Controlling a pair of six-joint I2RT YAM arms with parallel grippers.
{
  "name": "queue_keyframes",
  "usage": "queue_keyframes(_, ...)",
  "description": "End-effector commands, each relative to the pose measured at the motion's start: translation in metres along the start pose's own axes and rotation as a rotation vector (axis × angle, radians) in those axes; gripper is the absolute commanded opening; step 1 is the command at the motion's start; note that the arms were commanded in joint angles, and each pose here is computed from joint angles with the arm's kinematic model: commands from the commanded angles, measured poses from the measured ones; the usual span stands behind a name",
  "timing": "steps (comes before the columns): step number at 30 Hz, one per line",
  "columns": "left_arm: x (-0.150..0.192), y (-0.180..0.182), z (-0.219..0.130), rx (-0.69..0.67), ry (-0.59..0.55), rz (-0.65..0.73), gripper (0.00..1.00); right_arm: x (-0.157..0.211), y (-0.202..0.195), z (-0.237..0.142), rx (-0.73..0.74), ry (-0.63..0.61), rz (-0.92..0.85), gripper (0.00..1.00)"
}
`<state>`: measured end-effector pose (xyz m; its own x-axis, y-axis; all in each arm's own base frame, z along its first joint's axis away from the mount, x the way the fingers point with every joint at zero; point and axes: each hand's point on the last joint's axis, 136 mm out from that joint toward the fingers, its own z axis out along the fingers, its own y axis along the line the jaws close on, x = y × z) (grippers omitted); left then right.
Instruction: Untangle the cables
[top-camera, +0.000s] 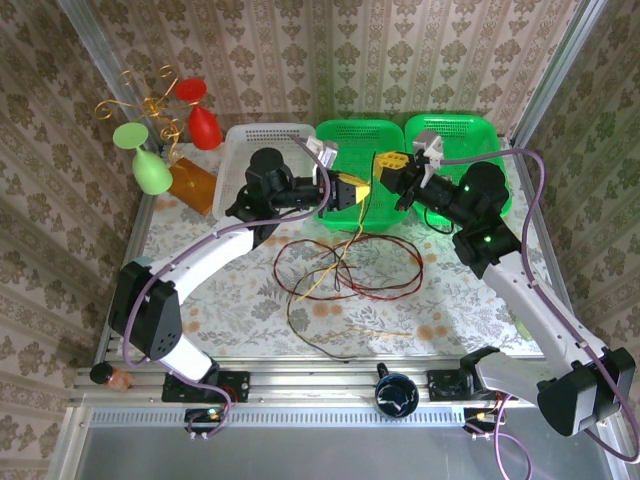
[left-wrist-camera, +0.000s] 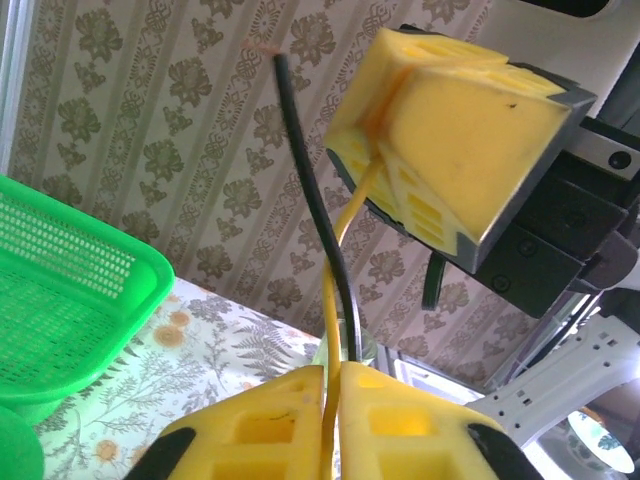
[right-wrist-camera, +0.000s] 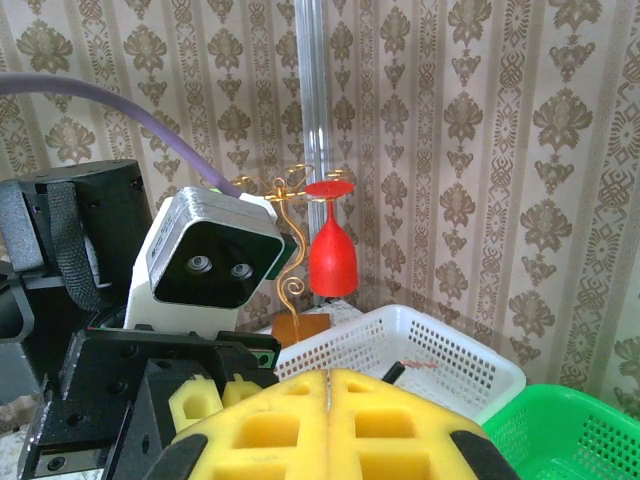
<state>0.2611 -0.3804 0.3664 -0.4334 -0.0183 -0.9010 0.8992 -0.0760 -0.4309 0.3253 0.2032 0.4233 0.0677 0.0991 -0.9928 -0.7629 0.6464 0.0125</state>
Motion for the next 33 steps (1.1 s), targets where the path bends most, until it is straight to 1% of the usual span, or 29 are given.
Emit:
queue_keyframes(1, 0.001, -0.003, 0.001, 0.017, -0.005, 0.009, 0.04, -0.024, 0.008, -0.001, -0.032, -0.062, -0.024, 0.0)
queue_keyframes(2, 0.001, -0.002, 0.001, 0.013, -0.005, 0.008, 0.0, -0.025, 0.008, -0.001, -0.032, -0.063, -0.024, 0.0)
queue_keyframes(6, -0.002, 0.0, -0.001, -0.007, -0.013, 0.013, 0.0, -0.026, 0.007, -0.003, -0.018, -0.062, -0.022, 0.0)
queue_keyframes(9, -0.005, 0.008, -0.007, -0.07, -0.03, 0.033, 0.0, -0.025, 0.004, -0.005, 0.01, -0.055, -0.018, 0.0)
queue_keyframes(10, -0.007, 0.01, -0.009, -0.091, -0.036, 0.049, 0.0, -0.025, 0.002, -0.007, 0.016, -0.05, -0.017, 0.06)
queue_keyframes(11, -0.008, 0.012, -0.011, -0.113, -0.04, 0.061, 0.0, -0.024, 0.0, -0.009, 0.028, -0.046, -0.013, 0.17)
queue_keyframes(12, -0.01, 0.014, -0.013, -0.131, -0.043, 0.072, 0.0, -0.025, -0.001, -0.011, 0.034, -0.04, -0.008, 0.23)
queue_keyframes(13, -0.012, 0.014, -0.015, -0.141, -0.046, 0.079, 0.0, -0.025, -0.002, -0.013, 0.039, -0.032, 0.0, 0.33)
queue_keyframes(14, -0.014, 0.014, -0.016, -0.147, -0.049, 0.088, 0.0, -0.025, -0.003, -0.015, 0.046, -0.026, 0.014, 0.46)
queue_keyframes(16, -0.016, 0.016, -0.02, -0.164, -0.051, 0.097, 0.0, -0.028, -0.005, -0.02, 0.053, -0.022, 0.044, 0.56)
queue_keyframes(18, -0.018, 0.019, -0.023, -0.178, -0.052, 0.103, 0.0, -0.029, -0.007, -0.024, 0.048, 0.0, 0.099, 0.61)
queue_keyframes(21, -0.021, 0.02, -0.026, -0.187, -0.056, 0.107, 0.0, -0.02, -0.002, -0.023, 0.002, 0.063, 0.191, 0.64)
queue_keyframes(24, -0.024, 0.019, -0.026, -0.181, -0.059, 0.107, 0.0, -0.004, 0.005, -0.016, -0.066, 0.105, 0.294, 0.61)
queue_keyframes(28, -0.027, 0.014, -0.025, -0.159, -0.06, 0.099, 0.0, 0.011, 0.006, -0.007, -0.129, 0.094, 0.367, 0.59)
queue_keyframes(33, -0.029, 0.009, -0.025, -0.144, -0.063, 0.109, 0.0, 0.023, 0.006, 0.013, -0.225, 0.129, 0.476, 0.58)
